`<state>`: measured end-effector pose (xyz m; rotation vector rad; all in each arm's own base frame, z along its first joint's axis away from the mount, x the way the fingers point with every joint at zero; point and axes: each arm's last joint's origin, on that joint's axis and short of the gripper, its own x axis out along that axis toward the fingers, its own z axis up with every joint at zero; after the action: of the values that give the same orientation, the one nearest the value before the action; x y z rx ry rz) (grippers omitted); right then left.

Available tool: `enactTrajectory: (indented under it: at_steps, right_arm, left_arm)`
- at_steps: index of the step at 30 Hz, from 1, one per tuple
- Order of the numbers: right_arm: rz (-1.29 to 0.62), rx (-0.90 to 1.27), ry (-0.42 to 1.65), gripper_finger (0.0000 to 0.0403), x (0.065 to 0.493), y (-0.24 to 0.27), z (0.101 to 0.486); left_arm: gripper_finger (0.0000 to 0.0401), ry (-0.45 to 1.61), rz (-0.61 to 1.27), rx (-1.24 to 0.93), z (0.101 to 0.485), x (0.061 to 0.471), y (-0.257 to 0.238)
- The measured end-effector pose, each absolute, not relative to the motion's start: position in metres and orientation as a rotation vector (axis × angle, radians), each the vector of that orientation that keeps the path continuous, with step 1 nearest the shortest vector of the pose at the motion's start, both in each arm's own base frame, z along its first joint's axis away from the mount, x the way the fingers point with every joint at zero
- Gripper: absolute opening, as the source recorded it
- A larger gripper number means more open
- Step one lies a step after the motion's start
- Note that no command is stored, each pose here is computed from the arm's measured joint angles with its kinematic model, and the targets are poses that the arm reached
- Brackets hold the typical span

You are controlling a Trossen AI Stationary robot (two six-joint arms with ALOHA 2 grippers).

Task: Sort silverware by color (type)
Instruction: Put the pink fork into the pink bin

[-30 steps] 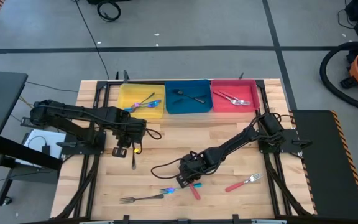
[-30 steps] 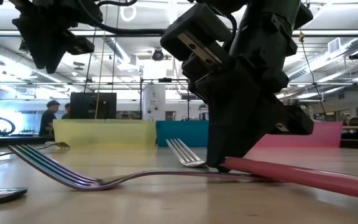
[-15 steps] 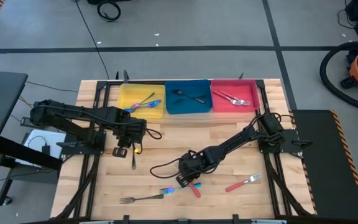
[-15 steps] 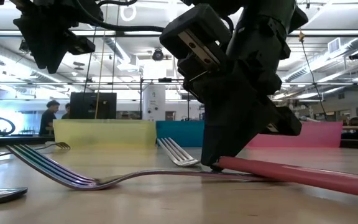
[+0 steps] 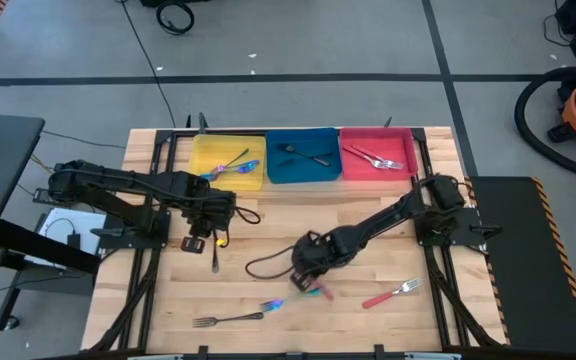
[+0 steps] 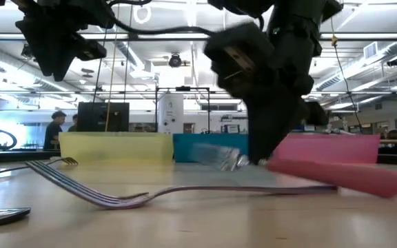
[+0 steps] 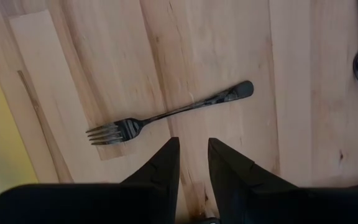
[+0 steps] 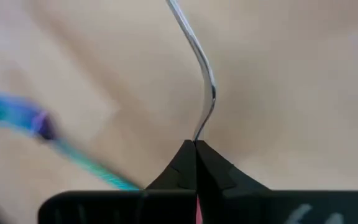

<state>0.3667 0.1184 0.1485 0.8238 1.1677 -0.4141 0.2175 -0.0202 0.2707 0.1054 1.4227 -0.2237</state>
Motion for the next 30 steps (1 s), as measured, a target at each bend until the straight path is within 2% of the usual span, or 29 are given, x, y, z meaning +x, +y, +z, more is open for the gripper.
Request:
enactTrajectory:
  at_steps: [6,11,18,30]
  right_arm:
    - [-0.577,0.712,1.196,0.0001,0.343,0.088,0.185]
    - [-0.603,0.695,1.175,0.0001,0.334,0.071,0.207]
    - [-0.599,0.680,1.148,0.0001,0.328,0.059,0.223]
    - [-0.751,0.489,1.292,0.0001,0.299,-0.001,0.240]
  left_arm:
    - [0.0084,1.419,-0.224,0.106,0.271,0.218,-0.020]
    - [0.0084,1.420,-0.224,0.105,0.271,0.218,-0.020]
    - [0.0084,1.422,-0.220,0.100,0.271,0.218,-0.020]
    - [0.0084,1.387,-0.201,0.111,0.271,0.221,-0.020]
